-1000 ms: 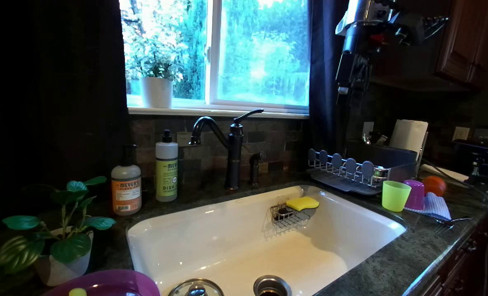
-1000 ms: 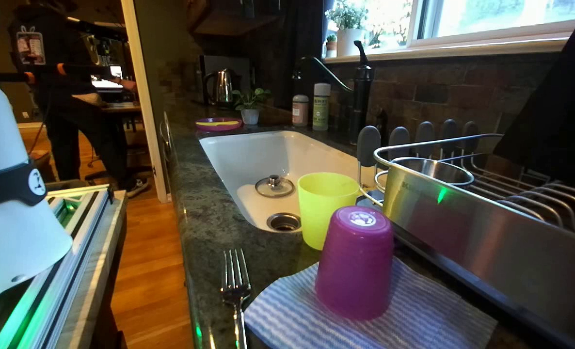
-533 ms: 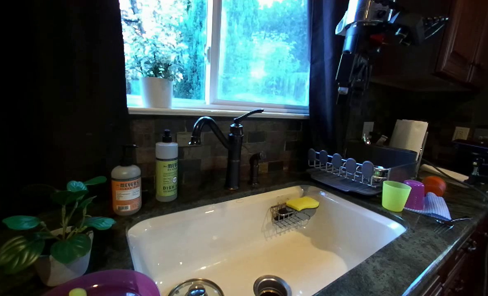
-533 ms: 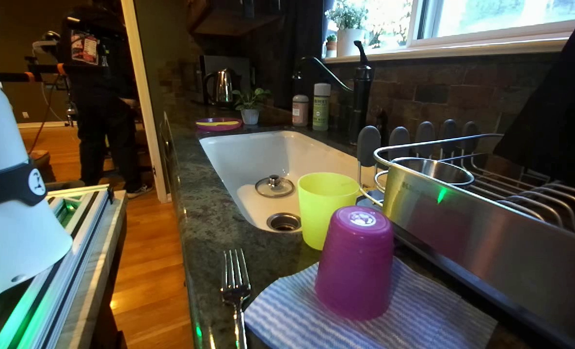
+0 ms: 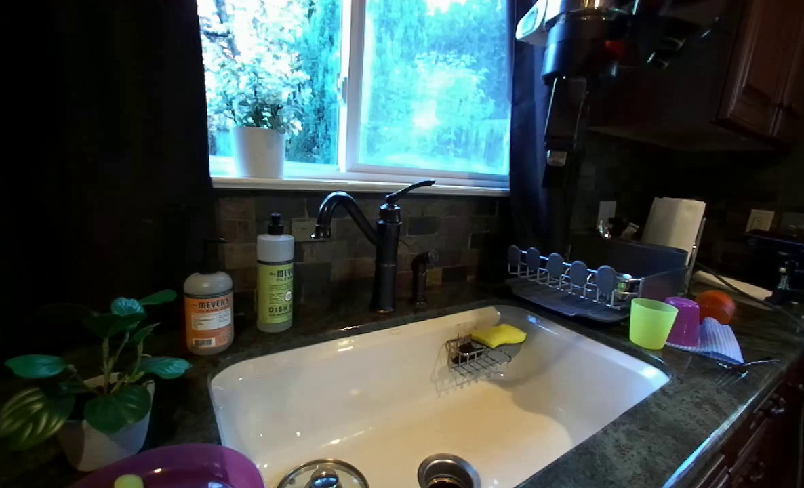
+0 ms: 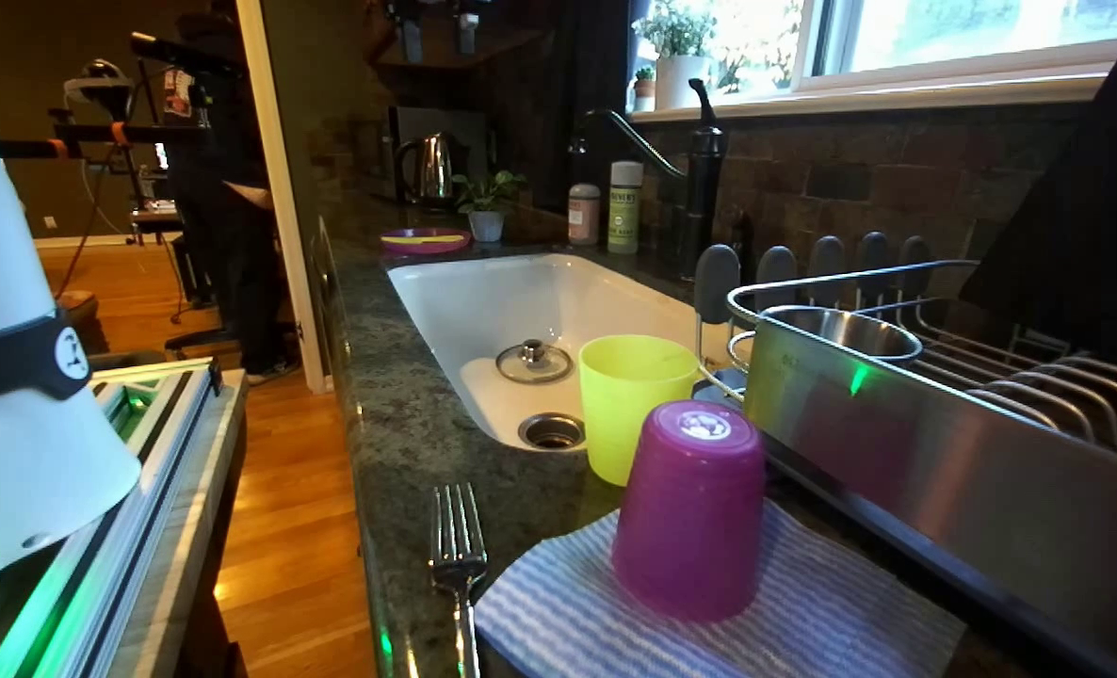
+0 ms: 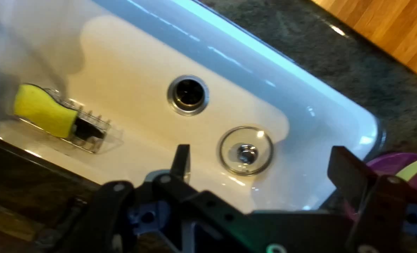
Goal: Put the yellow knife in the yellow cup.
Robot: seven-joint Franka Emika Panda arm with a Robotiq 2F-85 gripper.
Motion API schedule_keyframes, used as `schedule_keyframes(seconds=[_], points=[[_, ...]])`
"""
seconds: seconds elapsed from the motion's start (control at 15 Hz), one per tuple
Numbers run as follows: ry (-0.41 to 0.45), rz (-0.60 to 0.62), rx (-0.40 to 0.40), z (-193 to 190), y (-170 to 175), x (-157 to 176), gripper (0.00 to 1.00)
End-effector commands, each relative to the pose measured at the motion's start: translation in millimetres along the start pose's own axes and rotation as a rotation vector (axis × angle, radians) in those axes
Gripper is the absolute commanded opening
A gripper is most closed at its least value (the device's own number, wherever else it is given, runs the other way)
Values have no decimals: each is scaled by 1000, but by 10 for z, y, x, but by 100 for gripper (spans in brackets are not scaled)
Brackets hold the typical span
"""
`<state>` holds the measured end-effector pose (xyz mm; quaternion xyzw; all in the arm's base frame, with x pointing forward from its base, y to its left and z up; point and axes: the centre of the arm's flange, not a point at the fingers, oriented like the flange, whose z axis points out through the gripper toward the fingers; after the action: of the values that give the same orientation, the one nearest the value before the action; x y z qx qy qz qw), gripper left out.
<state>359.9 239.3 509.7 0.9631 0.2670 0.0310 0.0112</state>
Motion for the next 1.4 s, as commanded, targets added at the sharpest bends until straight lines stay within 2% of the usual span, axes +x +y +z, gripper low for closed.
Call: schedule_keyframes(seconds=[0.0, 0.13, 0.2, 0.33, 0.47, 0.53, 0.6, 0.8, 0.87, 0.93, 1.07, 1.2, 1.33], points=[[9, -203, 57, 312, -993, 216, 100], [68, -309, 98, 499, -1526, 409, 100], [63, -234, 42, 278, -1212, 116, 100], [74, -294, 66, 439, -1533, 184, 100], [64, -299, 78, 504, -1554, 257, 100], [71, -252, 18, 426, -1527, 194, 100], [84, -171, -19, 442, -1566, 289, 100], [134, -36, -101, 798, -1769, 703, 100], [143, 23, -98, 936, -1825, 844, 100], [141, 62, -86, 1031, -1852, 949, 100], [126, 101, 71, 1201, -1903, 1217, 100], [114, 97, 174, 1298, -2041, 1509, 100], [89, 140, 257, 1457, -2323, 1699, 100]])
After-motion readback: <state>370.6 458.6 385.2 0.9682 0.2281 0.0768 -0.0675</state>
